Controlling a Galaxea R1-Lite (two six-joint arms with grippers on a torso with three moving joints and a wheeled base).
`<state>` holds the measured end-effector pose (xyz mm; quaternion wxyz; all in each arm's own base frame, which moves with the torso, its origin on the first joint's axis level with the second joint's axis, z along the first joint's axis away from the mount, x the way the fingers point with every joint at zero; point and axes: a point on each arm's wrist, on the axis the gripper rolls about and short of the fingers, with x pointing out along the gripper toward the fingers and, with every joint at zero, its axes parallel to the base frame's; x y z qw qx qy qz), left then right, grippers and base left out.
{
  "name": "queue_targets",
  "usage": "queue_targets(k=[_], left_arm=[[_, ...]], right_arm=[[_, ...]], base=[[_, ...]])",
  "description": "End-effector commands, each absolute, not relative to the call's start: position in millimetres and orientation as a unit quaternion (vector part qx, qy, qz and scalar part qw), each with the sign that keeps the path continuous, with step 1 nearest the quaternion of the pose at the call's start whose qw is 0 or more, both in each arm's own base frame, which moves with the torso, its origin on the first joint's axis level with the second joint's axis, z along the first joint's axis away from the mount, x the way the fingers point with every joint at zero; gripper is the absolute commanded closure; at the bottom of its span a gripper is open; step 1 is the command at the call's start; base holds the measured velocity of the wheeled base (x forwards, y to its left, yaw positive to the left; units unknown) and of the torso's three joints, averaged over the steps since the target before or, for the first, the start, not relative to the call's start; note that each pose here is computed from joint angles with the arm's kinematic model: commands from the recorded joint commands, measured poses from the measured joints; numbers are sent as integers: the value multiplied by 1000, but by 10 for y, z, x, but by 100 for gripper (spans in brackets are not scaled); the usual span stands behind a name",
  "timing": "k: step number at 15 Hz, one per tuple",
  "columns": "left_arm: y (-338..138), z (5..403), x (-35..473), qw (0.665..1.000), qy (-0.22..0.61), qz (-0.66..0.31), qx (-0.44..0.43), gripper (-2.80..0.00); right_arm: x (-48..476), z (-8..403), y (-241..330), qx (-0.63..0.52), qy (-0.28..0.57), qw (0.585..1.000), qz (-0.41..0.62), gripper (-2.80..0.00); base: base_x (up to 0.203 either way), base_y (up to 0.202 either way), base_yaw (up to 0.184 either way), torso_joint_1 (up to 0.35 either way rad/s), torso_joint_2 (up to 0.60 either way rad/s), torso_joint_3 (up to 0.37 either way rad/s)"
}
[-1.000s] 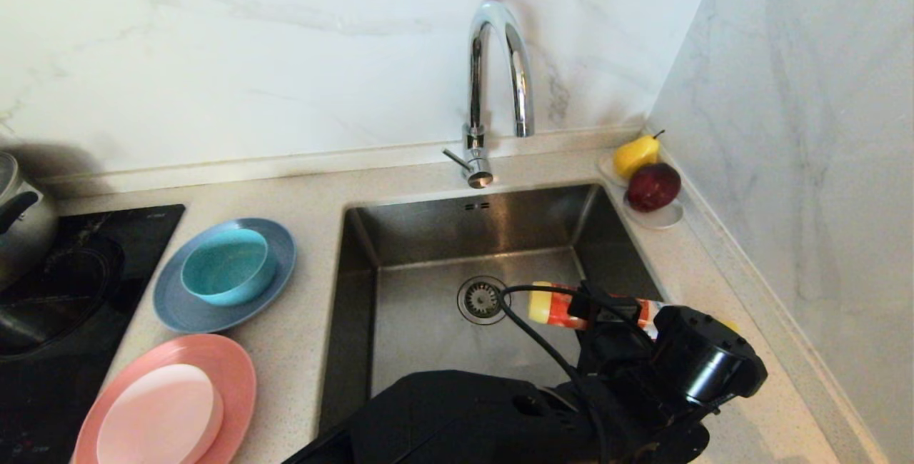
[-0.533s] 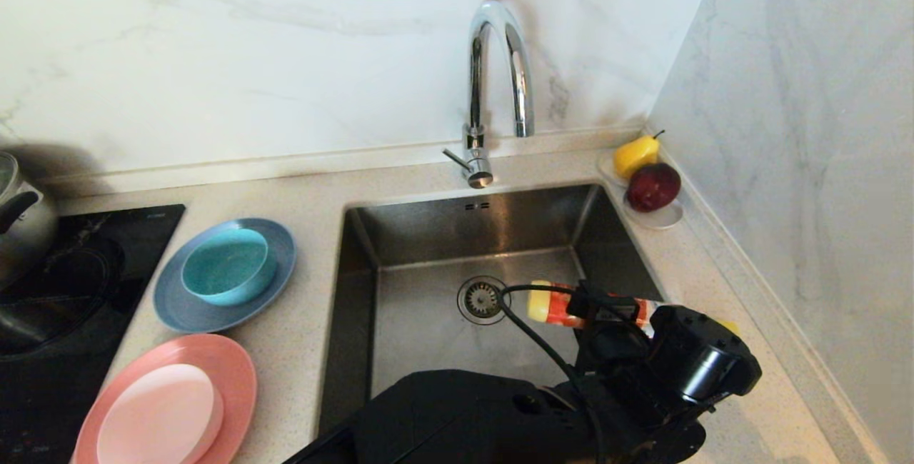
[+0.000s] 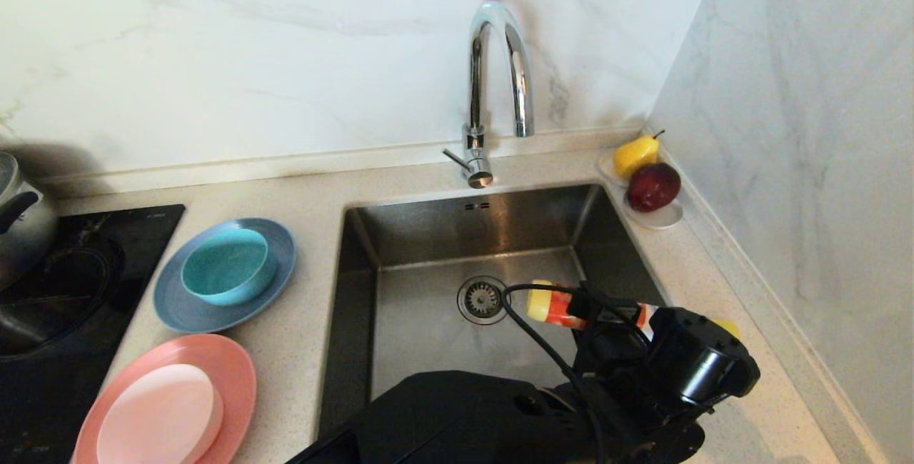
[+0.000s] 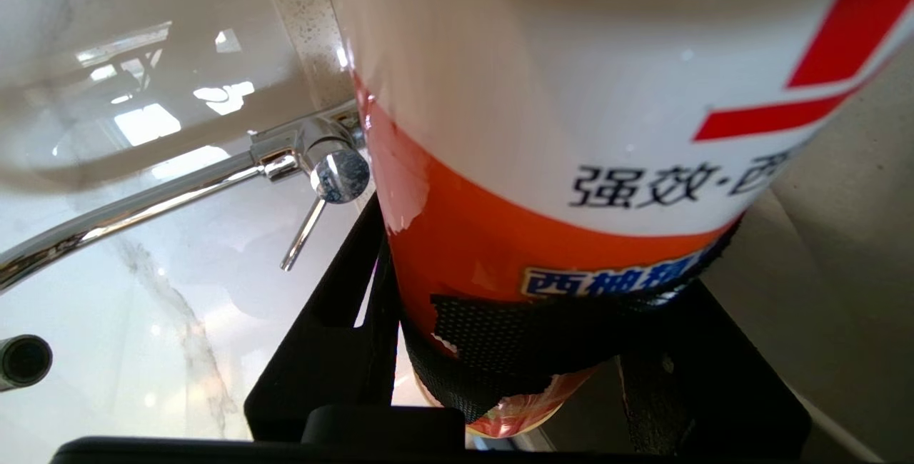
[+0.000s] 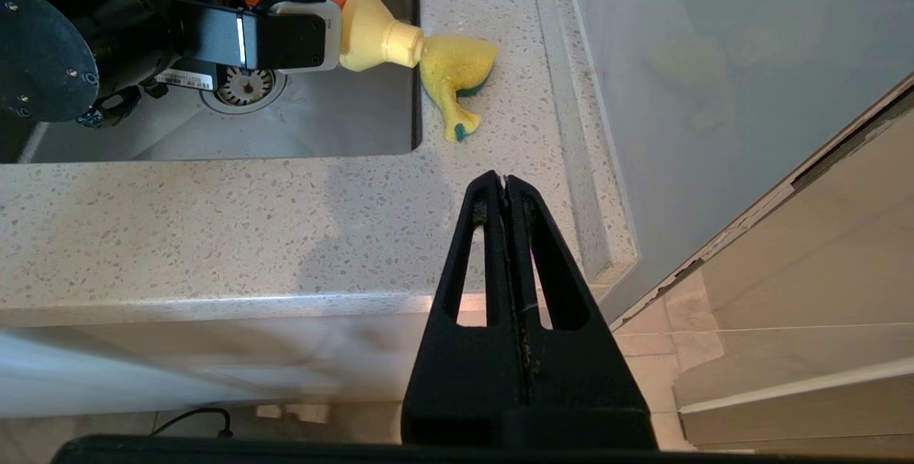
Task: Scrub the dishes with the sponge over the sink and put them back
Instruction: Squeeze it onto the sponge
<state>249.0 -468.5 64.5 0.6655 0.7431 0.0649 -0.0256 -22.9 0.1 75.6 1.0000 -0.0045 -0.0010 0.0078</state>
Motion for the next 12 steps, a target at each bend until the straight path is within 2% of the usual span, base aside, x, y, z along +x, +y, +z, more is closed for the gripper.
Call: queue_targets(k=[1,6,12], left_arm=[[-4686,630,2491,661,67,-23,747,0],[-4693,666,2487,672,62,-20,737,0],[-4685,1047,2480,755,27,5,655,0]], right_arm=[[-229,756,1,-5,-2,1000,8,0],[-229,756,1,-5,-2,1000,8,0],[-229,756,1,-5,-2,1000,8,0]], base=[[0,0,0,0,0,0],[0,0,0,0,0,0],[0,0,0,0,0,0]])
